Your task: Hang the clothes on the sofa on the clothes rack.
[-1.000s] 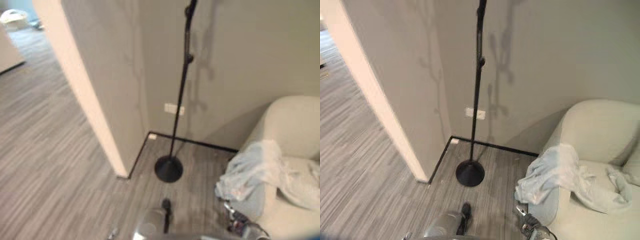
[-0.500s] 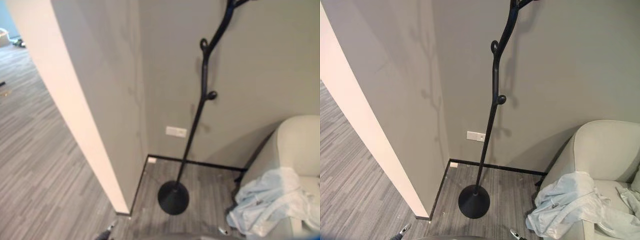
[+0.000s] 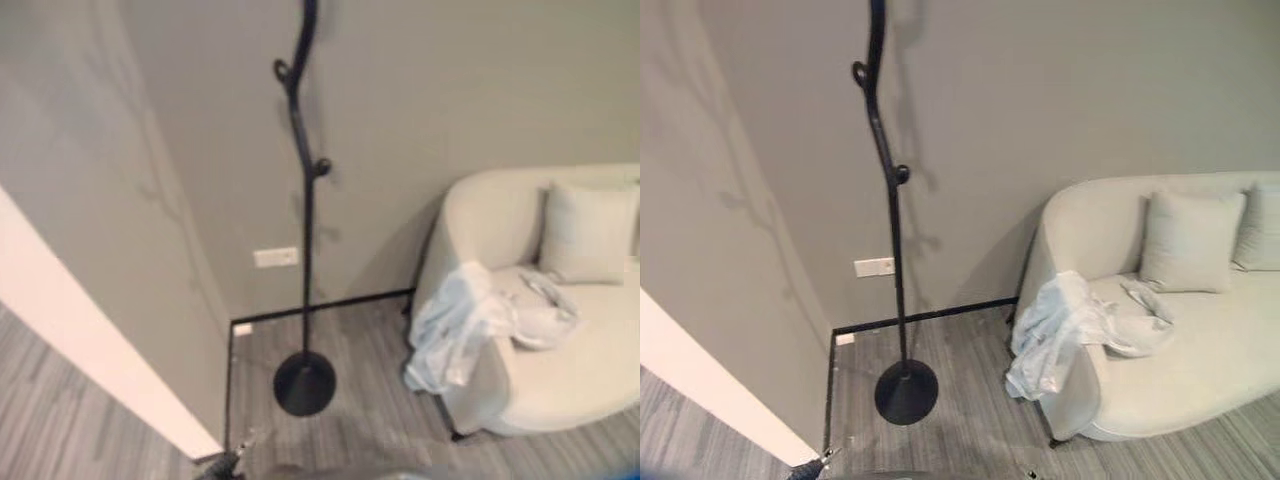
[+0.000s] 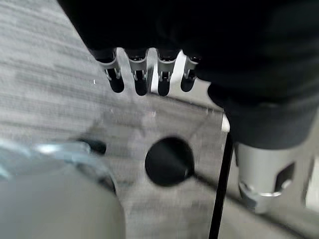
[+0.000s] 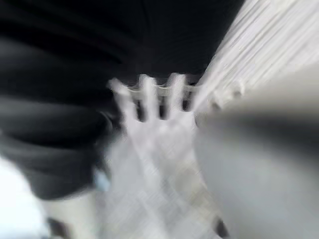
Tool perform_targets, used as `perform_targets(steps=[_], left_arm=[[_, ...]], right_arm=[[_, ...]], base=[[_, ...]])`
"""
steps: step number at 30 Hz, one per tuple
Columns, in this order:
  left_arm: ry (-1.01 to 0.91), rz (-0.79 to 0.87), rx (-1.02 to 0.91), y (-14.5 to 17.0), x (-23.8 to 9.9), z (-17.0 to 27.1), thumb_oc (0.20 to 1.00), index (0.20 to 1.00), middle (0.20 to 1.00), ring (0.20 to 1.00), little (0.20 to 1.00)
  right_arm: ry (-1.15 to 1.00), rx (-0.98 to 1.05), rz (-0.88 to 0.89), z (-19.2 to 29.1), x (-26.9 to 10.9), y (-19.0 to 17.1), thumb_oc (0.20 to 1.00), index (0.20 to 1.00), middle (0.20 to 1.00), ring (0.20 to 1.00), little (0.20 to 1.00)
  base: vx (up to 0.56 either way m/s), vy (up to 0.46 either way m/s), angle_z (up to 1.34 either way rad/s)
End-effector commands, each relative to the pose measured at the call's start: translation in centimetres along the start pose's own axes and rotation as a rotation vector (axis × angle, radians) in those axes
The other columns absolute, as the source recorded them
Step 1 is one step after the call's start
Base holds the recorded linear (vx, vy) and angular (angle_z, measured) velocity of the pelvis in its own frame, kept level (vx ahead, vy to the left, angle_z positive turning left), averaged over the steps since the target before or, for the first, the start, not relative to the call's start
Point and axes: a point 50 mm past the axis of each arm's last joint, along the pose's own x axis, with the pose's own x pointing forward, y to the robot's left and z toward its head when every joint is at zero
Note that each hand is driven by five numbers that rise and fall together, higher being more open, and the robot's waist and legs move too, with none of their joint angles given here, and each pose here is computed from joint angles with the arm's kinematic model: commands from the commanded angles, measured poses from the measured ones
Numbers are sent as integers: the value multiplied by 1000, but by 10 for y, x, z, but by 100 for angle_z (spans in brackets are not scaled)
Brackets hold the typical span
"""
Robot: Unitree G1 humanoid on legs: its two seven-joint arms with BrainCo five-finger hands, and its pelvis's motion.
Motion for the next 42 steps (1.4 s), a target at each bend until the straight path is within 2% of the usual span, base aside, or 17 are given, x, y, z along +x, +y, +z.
perform_targets(steps=[1, 4, 9, 11, 15, 20, 27, 29, 34, 35, 38, 42], left_arm=[[-13, -51, -30, -23, 2, 9, 1000, 1000, 1000, 1000, 1000], [7, -69, -56, -29, 1, 4, 1000, 1000, 1000, 1000, 1000], [33, -51, -54, -20, 0, -5, 1000, 1000, 1000, 1000, 1000], [109, -7, -33, 1, -3, -24, 1000, 1000, 1000, 1000, 1000], [176, 51, -41, 21, -8, -42, 1000, 1000, 1000, 1000, 1000], [156, 62, -20, 31, -7, -33, 1000, 1000, 1000, 1000, 1000], [24, 20, 29, 15, 0, 1, 1000, 1000, 1000, 1000, 1000], [-10, 17, 67, 10, 1, 9, 1000, 1000, 1000, 1000, 1000], [-69, 25, 121, 1, 3, 26, 1000, 1000, 1000, 1000, 1000], [-69, 24, 122, 1, 3, 26, 1000, 1000, 1000, 1000, 1000], [-83, 31, 153, 4, 2, 27, 1000, 1000, 1000, 1000, 1000], [-101, 68, 77, 13, 1, 26, 1000, 1000, 1000, 1000, 1000]], right_arm=[[-126, -72, 1, 34, 1, -2, 1000, 1000, 1000, 1000, 1000], [-166, -165, 39, 41, -1, 3, 1000, 1000, 1000, 1000, 1000], [-294, -306, 128, 69, -6, 20, 1000, 1000, 1000, 1000, 1000], [-431, -404, 169, 100, -16, 34, 1000, 1000, 1000, 1000, 1000], [-600, -533, 175, 144, -33, 55, 1000, 1000, 1000, 1000, 1000], [-716, -611, 208, 167, -49, 69, 1000, 1000, 1000, 1000, 1000], [-762, -592, 240, 166, -57, 77, 1000, 1000, 1000, 1000, 1000], [-837, -570, 216, 175, -68, 73, 1000, 1000, 1000, 1000, 1000], [-1000, -561, -8, 204, -89, 47, 1000, 1000, 1000, 1000, 1000], [-1000, -561, -10, 204, -89, 47, 1000, 1000, 1000, 1000, 1000], [-1078, -568, -182, 221, -102, 14, 1000, 1000, 1000, 1000, 1000], [-1045, -671, -299, 227, -100, -6, 1000, 1000, 1000, 1000, 1000]], base=[[-24, -450, -19], [-83, -333, -24], [20, -160, -35], [158, -51, -15], [200, 45, -17], [239, 88, 19], [286, 70, 36], [383, -212, 96], [364, -252, 79], [292, -182, 73], [577, -404, 78], [327, -370, 82]])
